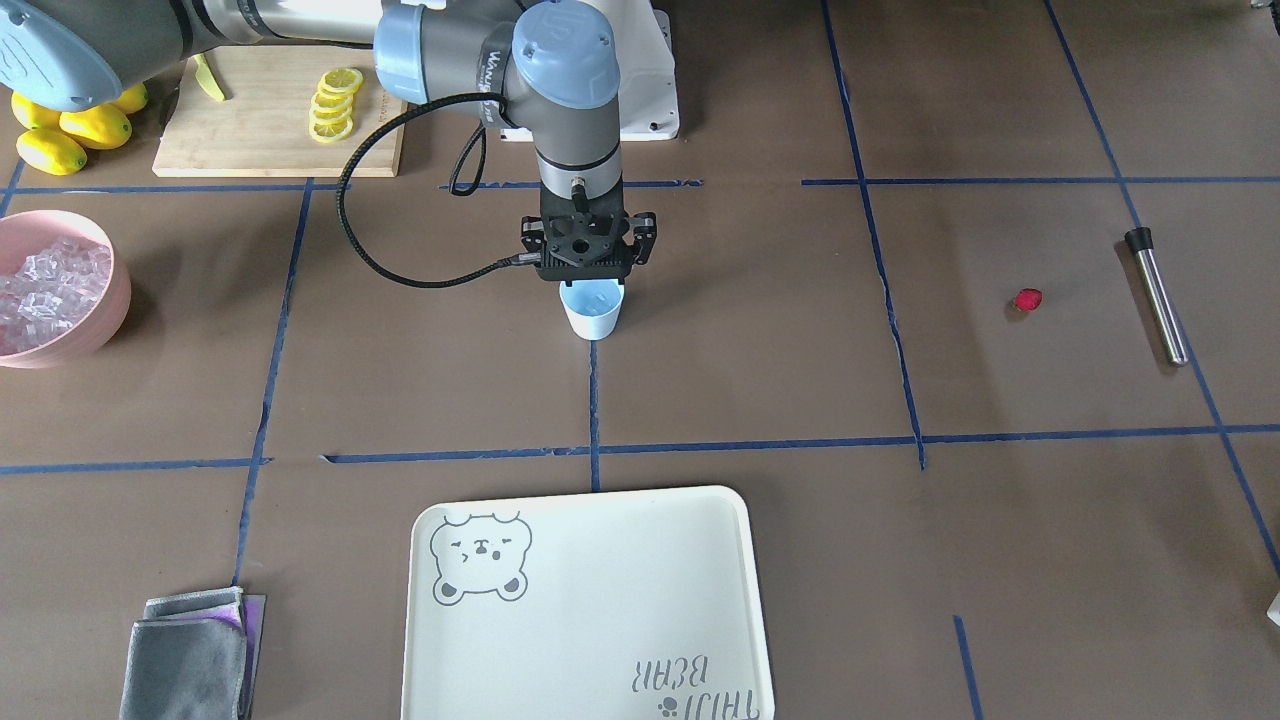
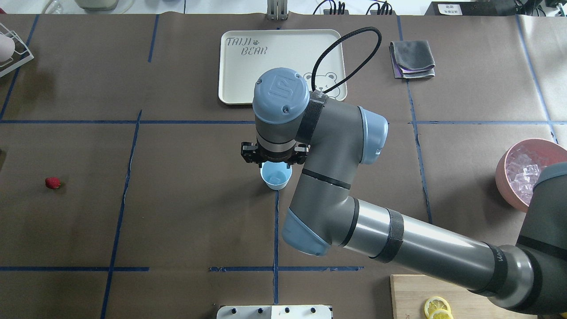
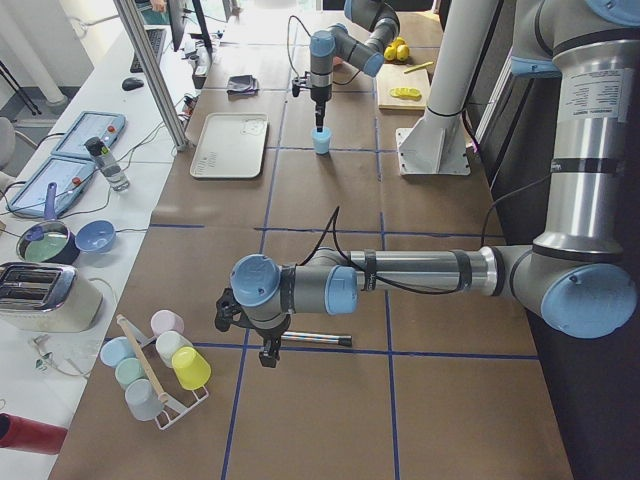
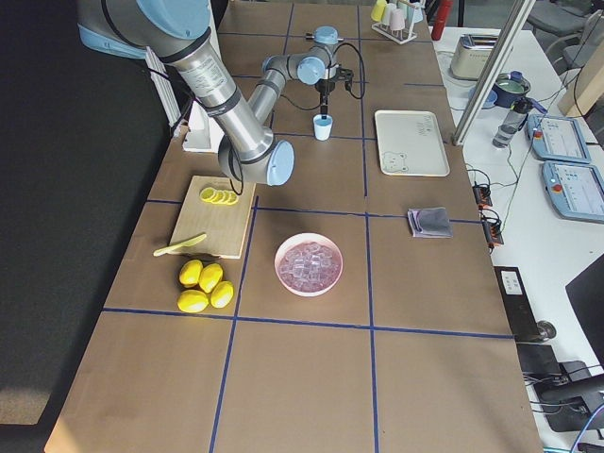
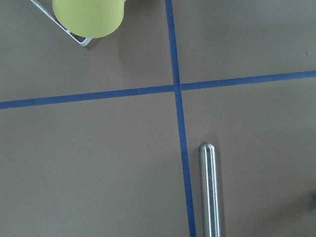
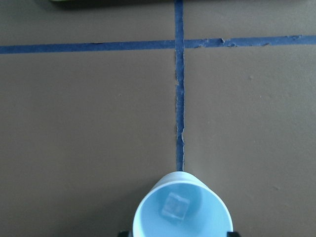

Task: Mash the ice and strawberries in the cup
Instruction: 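Open the right gripper to drop the ice cube into the cup, then move the right gripper back toward the pink bowl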

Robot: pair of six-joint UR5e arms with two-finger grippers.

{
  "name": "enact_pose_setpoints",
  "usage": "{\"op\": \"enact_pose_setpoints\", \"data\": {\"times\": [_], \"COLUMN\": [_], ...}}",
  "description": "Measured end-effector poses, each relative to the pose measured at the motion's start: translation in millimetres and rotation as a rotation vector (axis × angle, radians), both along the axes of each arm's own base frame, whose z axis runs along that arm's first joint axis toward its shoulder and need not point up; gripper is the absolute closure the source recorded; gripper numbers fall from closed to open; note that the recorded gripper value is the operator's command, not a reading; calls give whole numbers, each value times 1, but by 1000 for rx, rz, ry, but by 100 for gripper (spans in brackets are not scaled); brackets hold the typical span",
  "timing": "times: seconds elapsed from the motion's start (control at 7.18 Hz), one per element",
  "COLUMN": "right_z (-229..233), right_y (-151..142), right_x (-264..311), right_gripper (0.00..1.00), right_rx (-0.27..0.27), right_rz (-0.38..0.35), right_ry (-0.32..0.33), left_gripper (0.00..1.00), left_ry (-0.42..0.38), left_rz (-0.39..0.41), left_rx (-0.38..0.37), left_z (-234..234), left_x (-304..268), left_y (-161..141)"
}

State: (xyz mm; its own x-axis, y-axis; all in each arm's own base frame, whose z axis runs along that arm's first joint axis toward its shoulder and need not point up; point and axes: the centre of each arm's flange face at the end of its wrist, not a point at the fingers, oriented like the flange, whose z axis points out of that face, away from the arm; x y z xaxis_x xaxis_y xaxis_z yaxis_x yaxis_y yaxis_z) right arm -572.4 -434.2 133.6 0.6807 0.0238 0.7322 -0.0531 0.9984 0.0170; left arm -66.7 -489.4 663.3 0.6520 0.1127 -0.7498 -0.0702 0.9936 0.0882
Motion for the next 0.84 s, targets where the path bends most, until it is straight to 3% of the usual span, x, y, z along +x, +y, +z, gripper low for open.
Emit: {"op": "enact_pose_setpoints", "data": {"times": [0.42, 0.84], "right_z": [17, 78], "right_y": [-6, -3], "right_x": [23, 150], "right_gripper": [1, 1], "right_rx": [25, 76], "right_rz": [42, 94], "right_ry": [13, -5], "left_gripper": [0, 0], "left_ry": [-1, -1], "left_rz": [0, 2], "left_rx": [33, 60], "left_z": [-14, -27], "left_x": [1, 1], "left_y": [-4, -6]}}
